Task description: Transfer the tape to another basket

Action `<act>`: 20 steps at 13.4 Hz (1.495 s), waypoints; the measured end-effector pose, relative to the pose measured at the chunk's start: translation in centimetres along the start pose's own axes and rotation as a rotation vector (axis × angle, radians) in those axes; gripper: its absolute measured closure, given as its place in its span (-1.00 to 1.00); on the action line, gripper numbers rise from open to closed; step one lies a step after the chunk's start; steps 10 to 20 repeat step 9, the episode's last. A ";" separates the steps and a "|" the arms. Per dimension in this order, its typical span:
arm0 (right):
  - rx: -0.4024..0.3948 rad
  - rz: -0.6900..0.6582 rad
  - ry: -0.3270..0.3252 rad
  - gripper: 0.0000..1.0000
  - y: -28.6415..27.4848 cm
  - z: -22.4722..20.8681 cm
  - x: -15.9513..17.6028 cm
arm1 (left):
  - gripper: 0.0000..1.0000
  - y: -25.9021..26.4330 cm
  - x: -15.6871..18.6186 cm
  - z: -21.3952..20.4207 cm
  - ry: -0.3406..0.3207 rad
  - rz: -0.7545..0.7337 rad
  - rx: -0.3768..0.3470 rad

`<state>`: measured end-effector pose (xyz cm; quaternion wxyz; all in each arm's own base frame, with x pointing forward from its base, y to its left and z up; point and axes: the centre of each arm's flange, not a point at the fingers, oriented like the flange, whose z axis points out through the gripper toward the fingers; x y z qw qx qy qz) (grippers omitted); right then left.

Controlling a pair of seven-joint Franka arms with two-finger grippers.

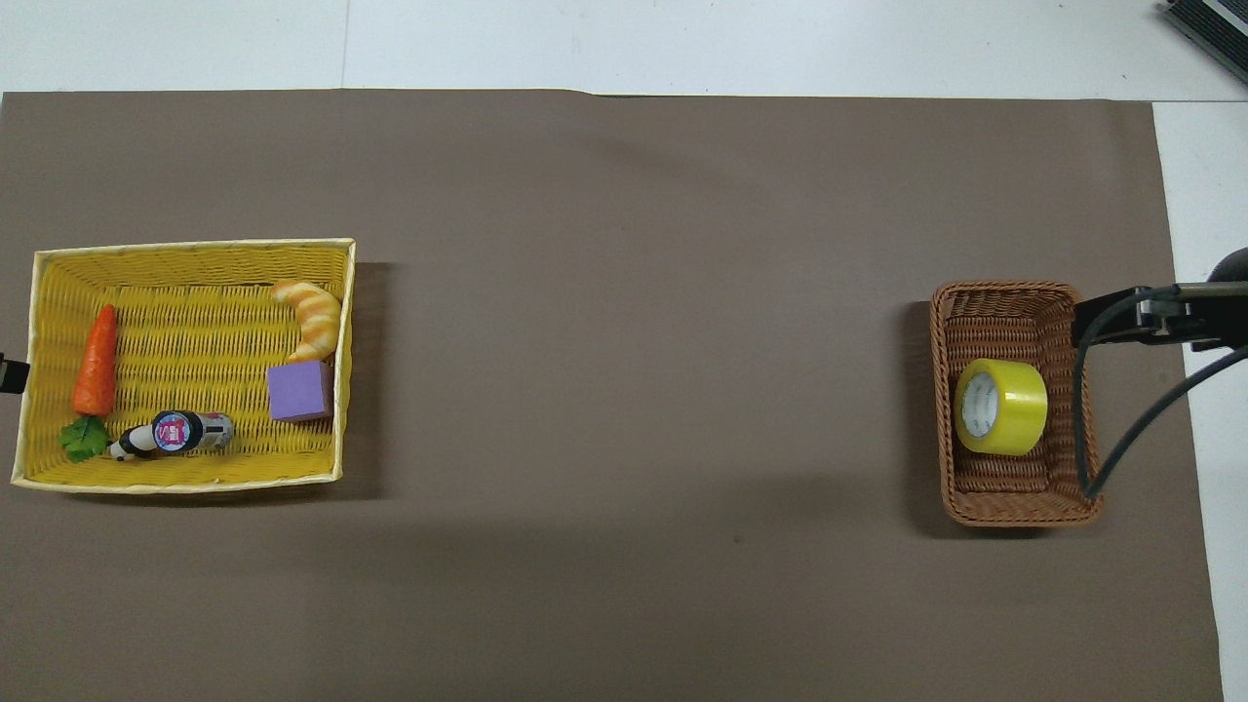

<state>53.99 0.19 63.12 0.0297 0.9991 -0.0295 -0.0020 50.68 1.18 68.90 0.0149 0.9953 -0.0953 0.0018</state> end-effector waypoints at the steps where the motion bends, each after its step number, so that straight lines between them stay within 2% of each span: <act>1: -0.001 0.002 -0.008 -1.00 0.1 -0.2 -0.1 | -1.00 0.0 0.0 0.0 0.000 0.000 0.000; 3: 0.000 0.017 -0.025 -1.00 0.9 -1.0 -0.5 | -1.00 0.0 0.0 0.0 0.000 0.000 0.000; 6: 0.017 0.028 -0.014 -1.00 1.4 -2.2 -0.7 | -1.00 0.0 0.0 0.0 0.000 0.000 0.000; 20: 0.023 0.017 -0.016 -1.00 0.8 -2.1 -0.6 | -1.00 0.0 0.0 0.0 0.000 0.000 0.000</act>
